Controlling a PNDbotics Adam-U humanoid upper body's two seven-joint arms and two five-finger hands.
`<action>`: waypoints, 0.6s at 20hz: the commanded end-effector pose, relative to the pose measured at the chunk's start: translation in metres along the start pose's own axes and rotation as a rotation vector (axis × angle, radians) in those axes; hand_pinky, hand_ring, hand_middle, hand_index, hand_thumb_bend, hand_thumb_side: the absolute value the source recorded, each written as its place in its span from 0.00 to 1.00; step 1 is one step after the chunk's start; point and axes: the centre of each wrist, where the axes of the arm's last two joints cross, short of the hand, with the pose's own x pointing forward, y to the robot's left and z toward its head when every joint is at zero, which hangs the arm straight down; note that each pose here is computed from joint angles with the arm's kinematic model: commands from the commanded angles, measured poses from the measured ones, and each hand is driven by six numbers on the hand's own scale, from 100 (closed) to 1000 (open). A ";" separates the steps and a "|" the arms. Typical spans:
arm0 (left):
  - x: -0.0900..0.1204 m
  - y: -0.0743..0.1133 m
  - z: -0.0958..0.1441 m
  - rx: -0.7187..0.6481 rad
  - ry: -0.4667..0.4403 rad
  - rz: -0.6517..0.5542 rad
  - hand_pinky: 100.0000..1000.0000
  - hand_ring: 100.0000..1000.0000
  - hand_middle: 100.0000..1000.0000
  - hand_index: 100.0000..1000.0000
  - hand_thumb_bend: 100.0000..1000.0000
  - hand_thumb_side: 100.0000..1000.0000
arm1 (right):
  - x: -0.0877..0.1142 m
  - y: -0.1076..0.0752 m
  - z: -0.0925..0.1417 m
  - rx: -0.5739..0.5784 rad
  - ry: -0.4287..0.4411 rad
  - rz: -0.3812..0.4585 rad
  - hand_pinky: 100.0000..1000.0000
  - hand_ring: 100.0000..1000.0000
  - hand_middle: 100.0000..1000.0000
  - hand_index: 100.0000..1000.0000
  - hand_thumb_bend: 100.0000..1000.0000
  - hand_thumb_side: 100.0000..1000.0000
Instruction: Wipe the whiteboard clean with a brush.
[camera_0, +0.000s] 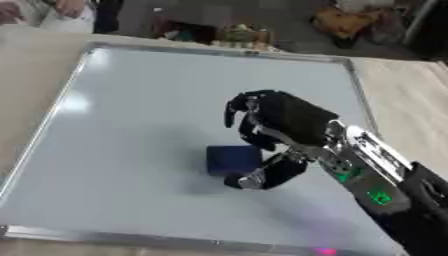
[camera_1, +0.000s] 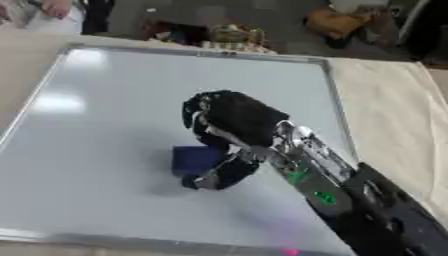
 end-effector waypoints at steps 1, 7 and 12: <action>0.005 0.002 -0.005 -0.015 -0.019 -0.016 0.67 0.55 0.65 0.75 0.29 0.96 | -0.003 -0.002 0.000 0.034 -0.007 -0.049 0.63 0.72 0.58 0.00 0.50 0.18; 0.005 0.002 -0.005 -0.014 -0.018 -0.015 0.67 0.55 0.65 0.75 0.29 0.96 | -0.007 -0.004 -0.001 0.058 0.011 -0.120 0.63 0.72 0.60 0.00 0.46 0.15; 0.005 0.002 -0.004 -0.016 -0.016 -0.015 0.67 0.55 0.65 0.75 0.29 0.97 | -0.013 0.001 -0.002 0.047 0.048 -0.117 0.63 0.73 0.60 0.00 0.40 0.17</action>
